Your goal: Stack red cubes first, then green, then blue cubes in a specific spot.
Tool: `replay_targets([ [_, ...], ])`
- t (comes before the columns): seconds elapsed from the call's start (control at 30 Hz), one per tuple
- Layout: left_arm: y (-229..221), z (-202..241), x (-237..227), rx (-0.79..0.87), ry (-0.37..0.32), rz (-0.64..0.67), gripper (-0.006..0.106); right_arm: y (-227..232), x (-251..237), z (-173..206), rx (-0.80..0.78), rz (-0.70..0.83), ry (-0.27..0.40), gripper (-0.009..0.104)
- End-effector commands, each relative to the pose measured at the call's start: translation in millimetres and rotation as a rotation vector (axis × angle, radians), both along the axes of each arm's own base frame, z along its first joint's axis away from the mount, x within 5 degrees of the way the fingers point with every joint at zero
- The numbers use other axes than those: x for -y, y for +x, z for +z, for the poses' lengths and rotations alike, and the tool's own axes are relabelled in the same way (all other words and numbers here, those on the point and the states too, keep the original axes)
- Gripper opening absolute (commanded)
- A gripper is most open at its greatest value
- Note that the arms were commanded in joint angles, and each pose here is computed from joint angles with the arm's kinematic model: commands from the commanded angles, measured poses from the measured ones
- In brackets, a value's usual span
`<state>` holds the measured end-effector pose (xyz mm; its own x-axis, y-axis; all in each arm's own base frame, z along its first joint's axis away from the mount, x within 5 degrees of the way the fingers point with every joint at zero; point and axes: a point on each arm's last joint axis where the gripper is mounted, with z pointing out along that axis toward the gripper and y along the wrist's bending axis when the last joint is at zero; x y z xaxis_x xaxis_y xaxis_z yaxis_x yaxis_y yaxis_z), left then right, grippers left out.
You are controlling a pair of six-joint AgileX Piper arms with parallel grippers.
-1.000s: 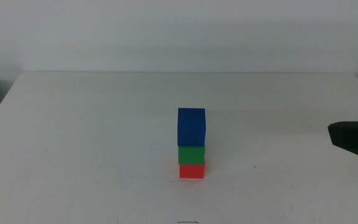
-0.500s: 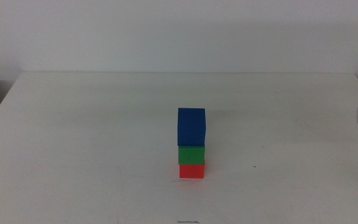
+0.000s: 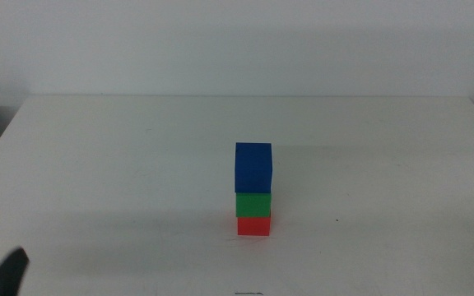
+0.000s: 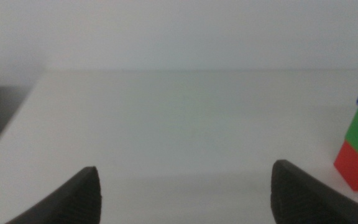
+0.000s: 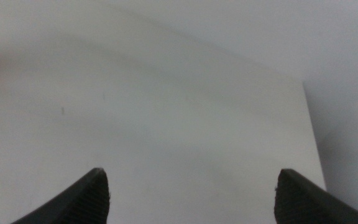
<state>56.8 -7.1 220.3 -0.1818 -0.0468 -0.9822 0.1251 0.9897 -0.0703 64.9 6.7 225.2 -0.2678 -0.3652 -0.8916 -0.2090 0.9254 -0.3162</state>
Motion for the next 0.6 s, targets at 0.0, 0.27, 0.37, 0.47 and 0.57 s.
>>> replay_targets([
  [0.0,-1,-6,1,0.121,-0.049,-0.004,0.094,-1,1,-4,0.08,-0.004,-0.038,0.068],
  [0.27,-2,-29,-5,0.098,-0.1,0.107,0.094,-6,4,-41,0.107,-0.08,0.061,0.068],
  [0.37,-2,-26,-5,0.124,-0.125,0.117,0.094,-7,6,-36,0.161,-0.13,0.114,0.068],
  [0.47,-2,-27,-5,0.12,-0.12,0.118,0.094,-9,7,-33,0.208,-0.152,0.134,0.068],
  [0.57,-2,-27,-5,0.122,-0.12,0.119,0.094,-11,7,-31,0.24,-0.151,0.135,0.068],
])
